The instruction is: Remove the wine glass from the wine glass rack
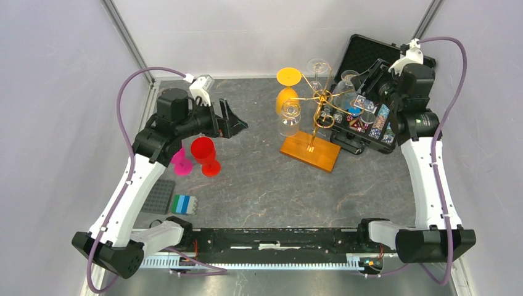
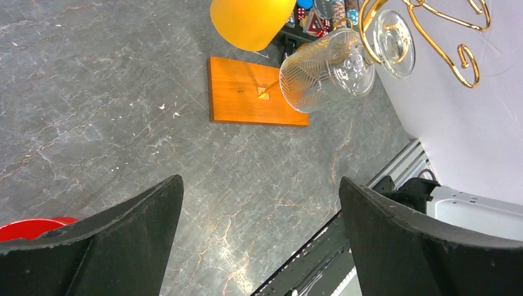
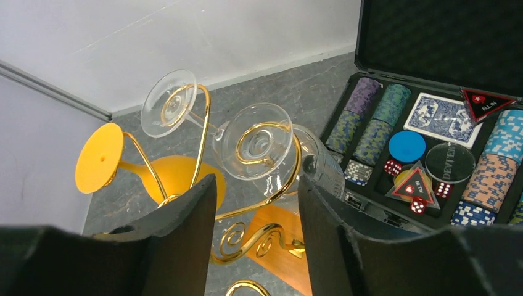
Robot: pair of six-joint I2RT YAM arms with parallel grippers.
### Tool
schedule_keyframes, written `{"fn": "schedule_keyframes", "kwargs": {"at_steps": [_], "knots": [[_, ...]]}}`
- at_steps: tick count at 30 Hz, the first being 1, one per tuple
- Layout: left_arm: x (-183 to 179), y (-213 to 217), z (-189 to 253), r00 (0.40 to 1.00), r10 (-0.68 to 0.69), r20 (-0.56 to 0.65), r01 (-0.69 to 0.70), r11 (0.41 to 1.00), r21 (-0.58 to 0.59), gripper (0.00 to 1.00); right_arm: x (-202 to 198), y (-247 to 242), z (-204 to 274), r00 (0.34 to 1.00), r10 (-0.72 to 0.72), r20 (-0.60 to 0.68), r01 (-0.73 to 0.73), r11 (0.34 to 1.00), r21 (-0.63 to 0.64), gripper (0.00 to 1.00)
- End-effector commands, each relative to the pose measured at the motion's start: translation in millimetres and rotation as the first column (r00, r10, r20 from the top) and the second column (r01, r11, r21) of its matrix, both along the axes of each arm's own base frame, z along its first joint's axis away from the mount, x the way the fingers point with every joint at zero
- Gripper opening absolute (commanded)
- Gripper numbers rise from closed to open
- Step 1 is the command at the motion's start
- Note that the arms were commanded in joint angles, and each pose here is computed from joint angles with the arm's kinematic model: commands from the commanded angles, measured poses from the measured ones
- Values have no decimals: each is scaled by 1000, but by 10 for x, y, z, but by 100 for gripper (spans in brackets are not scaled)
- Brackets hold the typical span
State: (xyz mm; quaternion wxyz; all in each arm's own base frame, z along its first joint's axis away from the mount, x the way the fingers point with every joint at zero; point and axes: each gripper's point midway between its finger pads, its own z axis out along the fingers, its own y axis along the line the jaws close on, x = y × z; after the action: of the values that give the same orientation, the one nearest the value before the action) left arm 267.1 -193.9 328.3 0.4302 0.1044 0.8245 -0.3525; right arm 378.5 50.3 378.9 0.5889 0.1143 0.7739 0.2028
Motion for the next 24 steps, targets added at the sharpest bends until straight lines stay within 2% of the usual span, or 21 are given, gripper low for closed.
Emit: {"fn": "schedule_keyframes", "kwargs": {"at_steps": [1, 4, 7, 24], "knots": [[-5, -53, 86, 999, -21, 30, 22, 999, -44, 100, 22, -68, 264, 996, -40, 82, 40, 999, -3, 55], [14, -55, 29, 1000, -22, 20, 23, 999, -33, 100, 82, -87, 211, 996, -52, 77, 52, 999, 1, 54], [29, -47, -10, 1000, -18, 17, 18, 1000, -25, 100, 132, -102, 171, 995, -64, 80, 63, 998, 6, 48], [42, -44, -89, 1000, -17, 2, 17, 1000, -14, 100, 321, -55, 15, 995, -69, 68, 64, 995, 79, 39]]}}
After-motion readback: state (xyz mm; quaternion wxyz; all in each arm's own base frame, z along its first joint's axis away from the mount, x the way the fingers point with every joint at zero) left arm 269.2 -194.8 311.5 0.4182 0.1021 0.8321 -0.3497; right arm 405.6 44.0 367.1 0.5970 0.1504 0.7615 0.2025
